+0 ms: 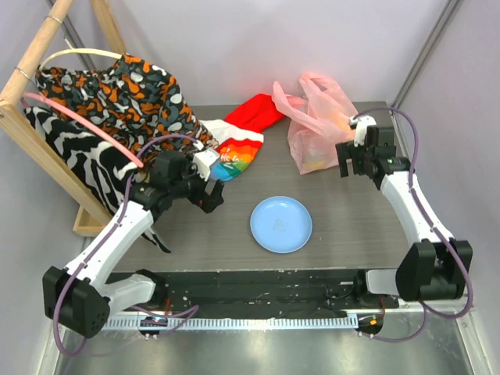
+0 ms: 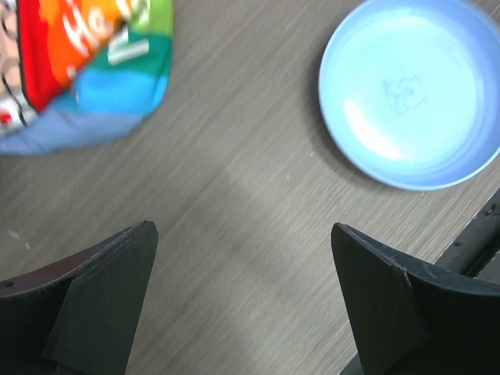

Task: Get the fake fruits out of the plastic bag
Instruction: Move the plastic bag to the center of the board.

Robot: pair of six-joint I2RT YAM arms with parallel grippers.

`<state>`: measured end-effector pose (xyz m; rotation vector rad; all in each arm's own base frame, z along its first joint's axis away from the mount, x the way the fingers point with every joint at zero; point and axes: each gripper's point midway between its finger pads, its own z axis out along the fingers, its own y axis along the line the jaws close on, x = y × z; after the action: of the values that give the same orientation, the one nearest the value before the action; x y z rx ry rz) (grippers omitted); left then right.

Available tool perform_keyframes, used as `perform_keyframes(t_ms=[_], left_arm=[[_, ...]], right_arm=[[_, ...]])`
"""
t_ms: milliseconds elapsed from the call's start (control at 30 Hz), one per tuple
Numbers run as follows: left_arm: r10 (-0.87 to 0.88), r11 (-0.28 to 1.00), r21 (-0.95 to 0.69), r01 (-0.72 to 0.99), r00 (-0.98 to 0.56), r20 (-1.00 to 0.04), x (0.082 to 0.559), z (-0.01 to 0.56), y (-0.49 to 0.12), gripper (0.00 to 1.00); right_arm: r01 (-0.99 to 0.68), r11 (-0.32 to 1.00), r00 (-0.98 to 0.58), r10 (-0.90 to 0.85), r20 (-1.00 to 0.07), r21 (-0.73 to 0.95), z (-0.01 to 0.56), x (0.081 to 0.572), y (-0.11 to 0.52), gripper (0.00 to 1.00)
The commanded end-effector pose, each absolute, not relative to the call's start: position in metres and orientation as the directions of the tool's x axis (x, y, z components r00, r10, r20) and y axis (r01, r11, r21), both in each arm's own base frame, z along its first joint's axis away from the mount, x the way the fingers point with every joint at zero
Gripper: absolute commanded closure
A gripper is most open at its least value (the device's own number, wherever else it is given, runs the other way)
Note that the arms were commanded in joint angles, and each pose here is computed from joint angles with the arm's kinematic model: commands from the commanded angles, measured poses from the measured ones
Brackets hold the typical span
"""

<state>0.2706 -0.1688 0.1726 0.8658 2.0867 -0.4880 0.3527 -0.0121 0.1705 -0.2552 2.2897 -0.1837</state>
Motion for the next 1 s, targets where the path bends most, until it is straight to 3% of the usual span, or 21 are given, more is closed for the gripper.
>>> perform_keyframes(t_ms=[0, 133, 367, 500, 767, 867, 900, 933, 967], left_arm=[[0.395, 0.642, -0.018, 0.766, -0.352, -0.848, 0.280, 0.211, -0.190, 0.00], [0.445, 0.601, -0.030, 0.798, -0.366, -0.817, 0.272, 0.211, -0.201, 0.00], [0.409, 0.592, -0.041, 0.805, -0.344, -0.845, 0.277, 0.234, -0.214, 0.00], [0.344, 0.598, -0.117, 0.793, -0.386, -0.856, 0.277, 0.252, -0.225, 0.00], [0.234, 0.658, -0.203, 0.725, -0.453, -0.860, 0.290, 0.255, -0.233, 0.00], [0.224, 0.657, -0.208, 0.725, -0.451, -0.864, 0.293, 0.258, -0.235, 0.00], [0.221, 0.657, -0.215, 0.723, -0.457, -0.862, 0.293, 0.258, -0.236, 0.00], [0.216, 0.655, -0.217, 0.723, -0.455, -0.864, 0.295, 0.259, -0.237, 0.00], [0.209, 0.657, -0.215, 0.723, -0.448, -0.869, 0.296, 0.263, -0.238, 0.00]], right_arm=[[-0.172, 0.973, -0.546, -0.225, -0.807, -0.155, 0.220, 0.402, 0.011, 0.00], [-0.399, 0.904, -0.446, -0.339, -0.829, -0.155, 0.239, 0.420, 0.043, 0.00], [-0.443, 0.878, -0.349, -0.354, -0.868, -0.179, 0.249, 0.480, 0.078, 0.04], [-0.472, 0.821, -0.259, -0.477, -0.840, -0.320, 0.241, 0.509, 0.115, 0.04], [-0.236, 0.865, -0.289, -0.497, -0.818, -0.442, 0.224, 0.566, 0.097, 0.10], [-0.241, 0.849, -0.299, -0.526, -0.796, -0.471, 0.212, 0.571, 0.095, 0.46], [-0.249, 0.844, -0.307, -0.534, -0.788, -0.475, 0.207, 0.570, 0.094, 0.66], [-0.251, 0.843, -0.312, -0.536, -0.785, -0.476, 0.205, 0.569, 0.094, 0.94], [-0.253, 0.845, -0.311, -0.532, -0.787, -0.471, 0.207, 0.567, 0.095, 0.99]])
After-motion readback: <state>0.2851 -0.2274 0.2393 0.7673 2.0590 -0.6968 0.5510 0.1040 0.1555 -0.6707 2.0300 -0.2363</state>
